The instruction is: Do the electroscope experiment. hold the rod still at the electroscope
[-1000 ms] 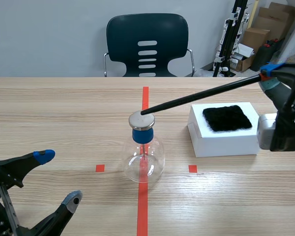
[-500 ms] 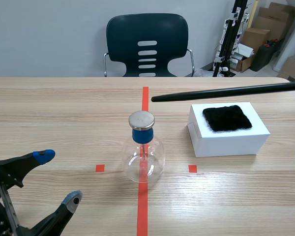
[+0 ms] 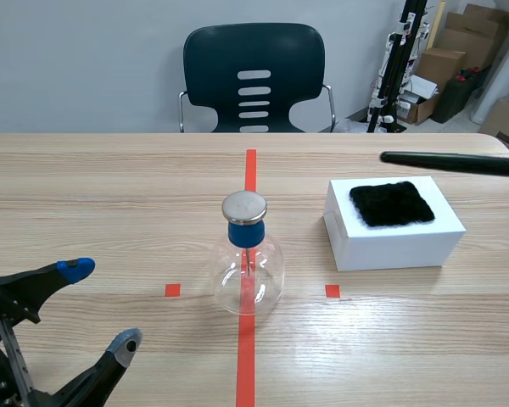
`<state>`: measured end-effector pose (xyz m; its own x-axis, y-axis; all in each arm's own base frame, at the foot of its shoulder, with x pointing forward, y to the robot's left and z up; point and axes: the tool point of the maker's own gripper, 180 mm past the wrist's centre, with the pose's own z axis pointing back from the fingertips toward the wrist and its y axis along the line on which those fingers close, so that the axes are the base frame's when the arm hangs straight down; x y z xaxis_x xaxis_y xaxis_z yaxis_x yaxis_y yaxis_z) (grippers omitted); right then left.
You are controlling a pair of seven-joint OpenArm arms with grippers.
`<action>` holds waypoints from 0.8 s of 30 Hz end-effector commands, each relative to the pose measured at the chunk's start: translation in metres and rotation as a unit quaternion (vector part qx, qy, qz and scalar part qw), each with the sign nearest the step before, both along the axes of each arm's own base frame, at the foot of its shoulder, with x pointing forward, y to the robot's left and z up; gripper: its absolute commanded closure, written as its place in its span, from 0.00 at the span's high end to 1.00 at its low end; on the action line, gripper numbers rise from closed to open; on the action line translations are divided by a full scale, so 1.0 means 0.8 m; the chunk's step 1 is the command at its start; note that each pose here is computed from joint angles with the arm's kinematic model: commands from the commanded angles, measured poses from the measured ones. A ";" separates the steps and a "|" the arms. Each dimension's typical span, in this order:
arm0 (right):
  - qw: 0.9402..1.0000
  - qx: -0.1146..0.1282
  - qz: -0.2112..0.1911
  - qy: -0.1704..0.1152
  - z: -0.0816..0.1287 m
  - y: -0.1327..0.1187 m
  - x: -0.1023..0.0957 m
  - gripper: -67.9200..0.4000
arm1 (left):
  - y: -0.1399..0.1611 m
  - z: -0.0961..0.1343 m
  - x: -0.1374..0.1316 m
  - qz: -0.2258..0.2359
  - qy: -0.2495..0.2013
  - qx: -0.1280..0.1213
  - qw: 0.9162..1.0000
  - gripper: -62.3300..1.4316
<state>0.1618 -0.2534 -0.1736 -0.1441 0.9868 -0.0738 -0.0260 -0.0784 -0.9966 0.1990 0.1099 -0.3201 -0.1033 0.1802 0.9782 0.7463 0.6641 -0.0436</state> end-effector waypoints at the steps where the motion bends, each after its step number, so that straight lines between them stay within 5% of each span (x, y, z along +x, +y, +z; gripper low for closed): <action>1: 1.000 0.009 -0.010 -0.024 0.015 -0.004 0.001 0.01 | 0.003 0.013 0.005 0.001 -0.015 -0.011 1.000 1.00; 8: 0.998 0.035 -0.048 -0.031 0.019 -0.035 -0.021 0.01 | 0.003 0.013 0.005 0.001 -0.015 -0.011 1.000 1.00; 24: 0.997 0.076 -0.020 0.019 -0.031 -0.049 -0.072 0.01 | 0.003 0.013 0.005 0.001 -0.015 -0.011 1.000 1.00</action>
